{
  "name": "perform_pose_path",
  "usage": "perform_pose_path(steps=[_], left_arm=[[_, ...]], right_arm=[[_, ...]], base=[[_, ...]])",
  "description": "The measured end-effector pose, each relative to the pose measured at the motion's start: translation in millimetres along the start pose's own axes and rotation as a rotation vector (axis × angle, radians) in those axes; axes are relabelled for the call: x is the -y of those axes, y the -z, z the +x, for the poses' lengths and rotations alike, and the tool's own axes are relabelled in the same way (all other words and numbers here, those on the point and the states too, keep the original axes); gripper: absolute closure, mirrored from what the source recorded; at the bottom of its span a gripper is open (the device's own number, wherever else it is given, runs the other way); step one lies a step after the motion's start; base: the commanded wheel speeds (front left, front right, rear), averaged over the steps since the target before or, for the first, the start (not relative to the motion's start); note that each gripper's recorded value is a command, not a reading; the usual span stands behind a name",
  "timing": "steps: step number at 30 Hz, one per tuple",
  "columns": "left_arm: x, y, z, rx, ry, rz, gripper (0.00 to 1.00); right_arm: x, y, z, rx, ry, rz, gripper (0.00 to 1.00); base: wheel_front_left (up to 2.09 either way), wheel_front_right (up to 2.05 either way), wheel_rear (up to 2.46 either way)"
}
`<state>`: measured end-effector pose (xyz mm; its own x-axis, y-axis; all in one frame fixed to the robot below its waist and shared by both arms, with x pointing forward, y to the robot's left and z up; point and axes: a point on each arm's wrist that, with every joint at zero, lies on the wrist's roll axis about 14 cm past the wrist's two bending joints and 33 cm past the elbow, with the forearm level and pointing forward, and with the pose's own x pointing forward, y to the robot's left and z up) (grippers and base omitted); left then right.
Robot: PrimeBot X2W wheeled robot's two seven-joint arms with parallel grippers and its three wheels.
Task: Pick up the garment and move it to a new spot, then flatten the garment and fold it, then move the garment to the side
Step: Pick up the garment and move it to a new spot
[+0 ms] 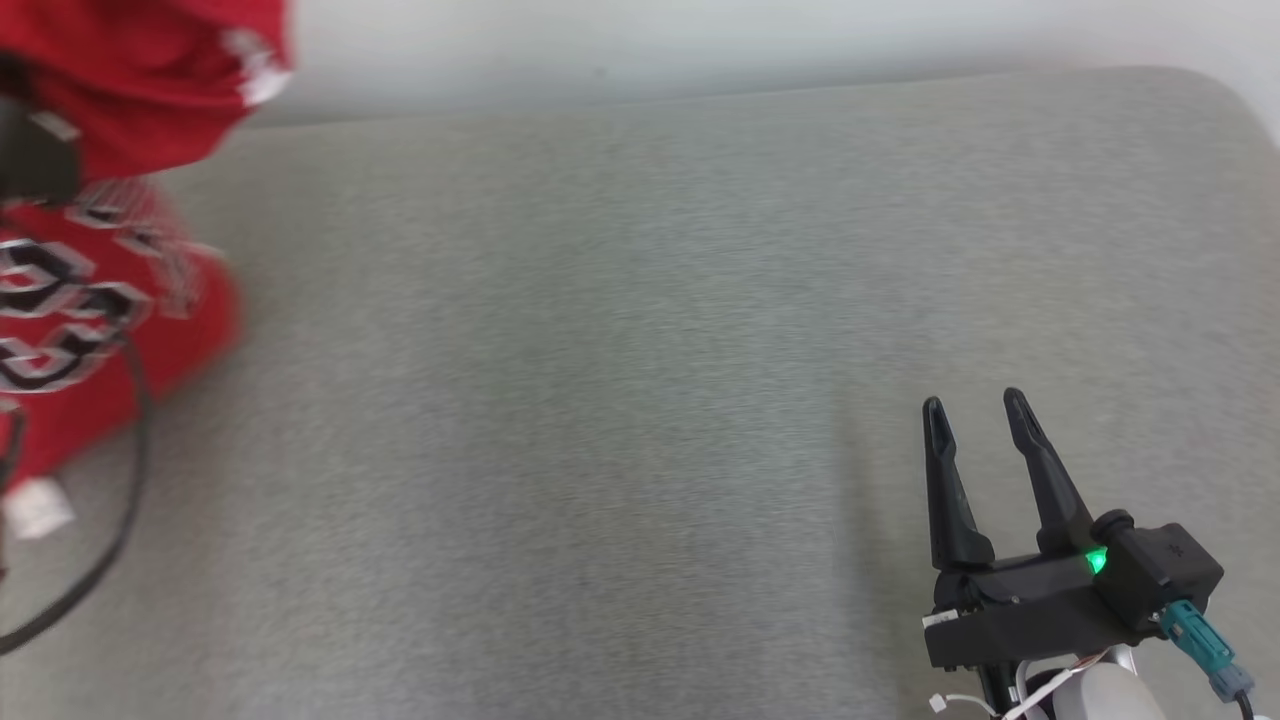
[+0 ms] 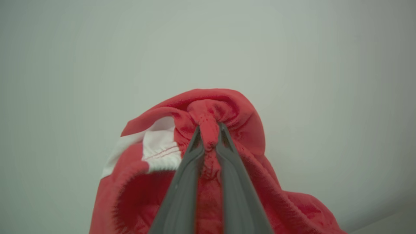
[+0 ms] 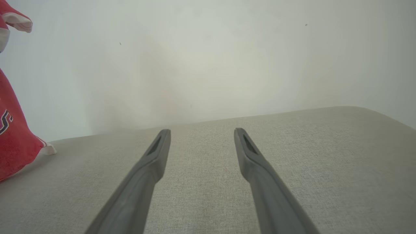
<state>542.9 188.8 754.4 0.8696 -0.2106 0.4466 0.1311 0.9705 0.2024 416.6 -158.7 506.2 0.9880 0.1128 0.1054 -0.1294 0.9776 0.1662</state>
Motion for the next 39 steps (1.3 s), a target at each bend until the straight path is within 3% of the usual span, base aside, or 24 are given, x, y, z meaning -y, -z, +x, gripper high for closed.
perform_pose_path(steps=[13, 18, 22, 26, 31, 39], left_arm=[[195.4, -92.8, 38.3, 0.225, 0.423, -0.249, 1.00], [239.8, -125.2, 41.0, 0.294, 0.513, -0.323, 1.00], [257.3, -126.0, 41.7, 0.290, 0.543, -0.351, 1.00], [257.9, -96.4, 38.8, 0.224, 0.526, -0.377, 1.00], [244.2, -21.1, 20.4, 0.051, 0.440, -0.440, 1.00], [227.8, 110.4, -56.6, -0.274, 0.289, -0.509, 1.00]], right_arm=[[56.9, -23.6, -54.2, 0.039, 0.204, 0.001, 0.00], [71.2, -33.8, -71.5, 0.061, 0.260, -0.010, 0.00], [78.0, -38.8, -79.6, 0.072, 0.287, -0.015, 0.00], [79.6, -37.1, -80.9, 0.067, 0.293, -0.016, 0.00], [74.5, -31.1, -73.1, 0.051, 0.271, -0.017, 0.00], [64.7, -21.7, -59.9, 0.026, 0.229, -0.025, 0.00]], base=[[0.00, 0.00, 0.00], [0.00, 0.00, 0.00], [0.00, 0.00, 0.00], [0.00, 0.00, 0.00], [0.00, 0.00, 0.00], [0.00, 0.00, 0.00]])
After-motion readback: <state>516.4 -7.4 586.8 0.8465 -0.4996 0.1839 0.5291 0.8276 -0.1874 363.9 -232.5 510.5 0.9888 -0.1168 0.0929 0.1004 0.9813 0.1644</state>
